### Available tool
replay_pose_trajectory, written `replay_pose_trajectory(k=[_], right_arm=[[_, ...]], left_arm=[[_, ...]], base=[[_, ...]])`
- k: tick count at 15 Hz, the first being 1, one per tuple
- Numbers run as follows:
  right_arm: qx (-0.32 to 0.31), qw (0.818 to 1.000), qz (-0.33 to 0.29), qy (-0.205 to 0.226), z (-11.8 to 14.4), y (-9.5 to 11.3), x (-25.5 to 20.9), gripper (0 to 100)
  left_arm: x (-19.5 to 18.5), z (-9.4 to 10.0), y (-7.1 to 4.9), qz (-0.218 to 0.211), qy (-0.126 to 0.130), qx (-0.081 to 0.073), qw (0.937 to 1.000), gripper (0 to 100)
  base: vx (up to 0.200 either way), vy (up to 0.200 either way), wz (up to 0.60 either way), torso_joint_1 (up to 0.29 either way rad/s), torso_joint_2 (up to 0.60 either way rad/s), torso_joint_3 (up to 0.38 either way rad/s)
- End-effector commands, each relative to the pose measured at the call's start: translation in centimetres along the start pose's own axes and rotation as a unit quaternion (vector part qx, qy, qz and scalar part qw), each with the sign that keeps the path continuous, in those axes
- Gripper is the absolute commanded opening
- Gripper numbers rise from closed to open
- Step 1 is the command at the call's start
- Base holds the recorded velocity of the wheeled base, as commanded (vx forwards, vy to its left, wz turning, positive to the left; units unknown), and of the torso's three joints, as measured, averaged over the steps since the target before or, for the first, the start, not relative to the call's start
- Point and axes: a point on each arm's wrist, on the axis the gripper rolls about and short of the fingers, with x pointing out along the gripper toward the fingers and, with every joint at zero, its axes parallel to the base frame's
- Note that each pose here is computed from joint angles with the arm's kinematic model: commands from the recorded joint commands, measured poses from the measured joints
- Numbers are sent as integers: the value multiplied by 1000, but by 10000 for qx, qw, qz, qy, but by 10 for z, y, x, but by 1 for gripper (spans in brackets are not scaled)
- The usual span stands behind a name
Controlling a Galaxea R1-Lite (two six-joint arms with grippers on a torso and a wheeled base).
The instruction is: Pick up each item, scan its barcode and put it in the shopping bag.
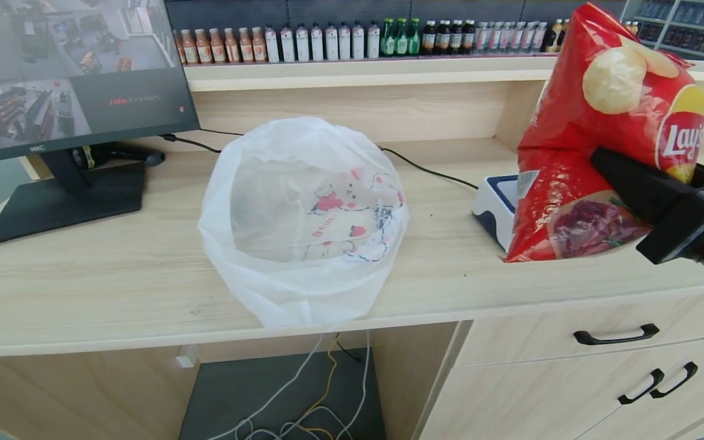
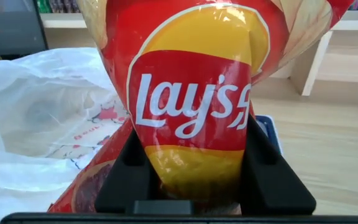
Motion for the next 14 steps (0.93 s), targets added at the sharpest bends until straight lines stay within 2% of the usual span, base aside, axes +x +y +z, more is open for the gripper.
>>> replay_pose_trajectory(k=[1, 6, 9, 14], right_arm=[[-12, 10000, 16, 67, -3, 3, 6, 0], [-41, 9998, 62, 193, -10, 5, 10, 0], [-13, 9999, 52, 114, -5, 7, 15, 0], [7, 9995, 309, 70, -4, 9, 18, 0]], left_arm=[[0, 0, 0, 0, -6, 0, 10000, 100], [0, 0, 0, -8, -6, -8, 10000, 100], [0, 0, 0, -8, -6, -8, 10000, 100], [0, 0, 0, 0, -6, 0, 10000, 100]], base=[[0, 200, 0, 2, 7, 2], [0, 200, 0, 2, 4, 2], [0, 200, 0, 1, 4, 7], [0, 0, 0, 0, 0, 0]])
